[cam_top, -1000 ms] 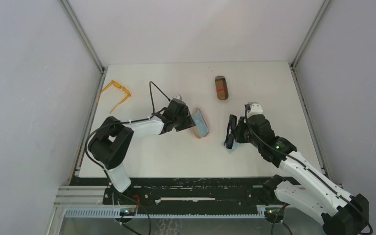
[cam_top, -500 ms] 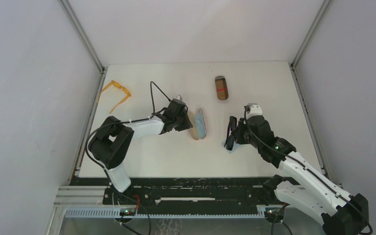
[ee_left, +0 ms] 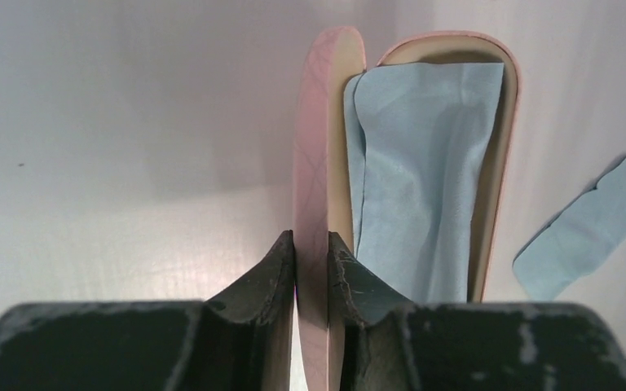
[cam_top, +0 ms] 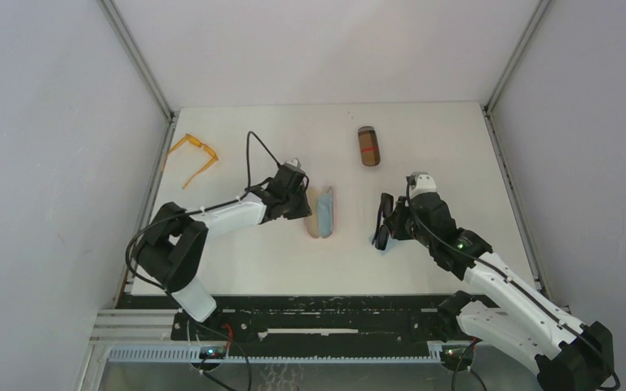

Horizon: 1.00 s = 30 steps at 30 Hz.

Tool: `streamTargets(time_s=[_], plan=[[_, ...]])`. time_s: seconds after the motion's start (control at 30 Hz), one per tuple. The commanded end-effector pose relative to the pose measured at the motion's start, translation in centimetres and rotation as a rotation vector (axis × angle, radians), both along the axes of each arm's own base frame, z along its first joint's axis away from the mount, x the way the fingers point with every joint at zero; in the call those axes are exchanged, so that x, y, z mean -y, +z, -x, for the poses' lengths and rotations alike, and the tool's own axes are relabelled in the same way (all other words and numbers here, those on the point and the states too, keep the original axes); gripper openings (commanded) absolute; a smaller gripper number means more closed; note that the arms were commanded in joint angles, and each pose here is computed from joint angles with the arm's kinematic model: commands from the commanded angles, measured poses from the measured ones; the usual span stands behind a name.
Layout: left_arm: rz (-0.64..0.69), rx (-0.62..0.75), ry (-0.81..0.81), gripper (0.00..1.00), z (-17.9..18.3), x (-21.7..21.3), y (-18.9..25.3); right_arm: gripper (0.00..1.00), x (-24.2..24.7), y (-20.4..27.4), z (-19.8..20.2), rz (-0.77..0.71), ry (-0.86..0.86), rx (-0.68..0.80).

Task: Organize the sunglasses
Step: Adjust the sunglasses case at the center of the board.

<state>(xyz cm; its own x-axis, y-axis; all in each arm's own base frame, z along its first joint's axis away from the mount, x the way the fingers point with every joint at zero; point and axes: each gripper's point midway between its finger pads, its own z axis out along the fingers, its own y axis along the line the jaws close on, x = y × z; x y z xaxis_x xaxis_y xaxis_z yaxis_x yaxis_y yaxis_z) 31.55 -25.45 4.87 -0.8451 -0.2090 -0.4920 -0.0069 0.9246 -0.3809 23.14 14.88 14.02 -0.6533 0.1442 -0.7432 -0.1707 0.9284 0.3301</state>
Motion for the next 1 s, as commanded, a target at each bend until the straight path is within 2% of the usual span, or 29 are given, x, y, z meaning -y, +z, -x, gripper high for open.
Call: streamTargets(time_s=[0.0,0.43,0.83,0.97], plan=[[-0.012,0.123,-0.032,0.21,-1.0,-0.1,5.2,0.00,-0.6,1.2,-0.8,-0.055,-0.006,0.045],[-0.281,0.099,-0.109,0.20,2.5,-4.2,4.6,0.00,-1.6,0.9,-0.8,-0.081,0.029,0.028],[-0.254,0.069,-0.166,0.32,4.2,-2.8,3.4,0.00,-1.9,0.7,-0.5,-0.088,0.043,0.016],[-0.229,0.069,-0.175,0.40,4.4,-2.3,3.4,0.00,-2.1,0.6,-0.4,-0.097,0.048,0.011]])
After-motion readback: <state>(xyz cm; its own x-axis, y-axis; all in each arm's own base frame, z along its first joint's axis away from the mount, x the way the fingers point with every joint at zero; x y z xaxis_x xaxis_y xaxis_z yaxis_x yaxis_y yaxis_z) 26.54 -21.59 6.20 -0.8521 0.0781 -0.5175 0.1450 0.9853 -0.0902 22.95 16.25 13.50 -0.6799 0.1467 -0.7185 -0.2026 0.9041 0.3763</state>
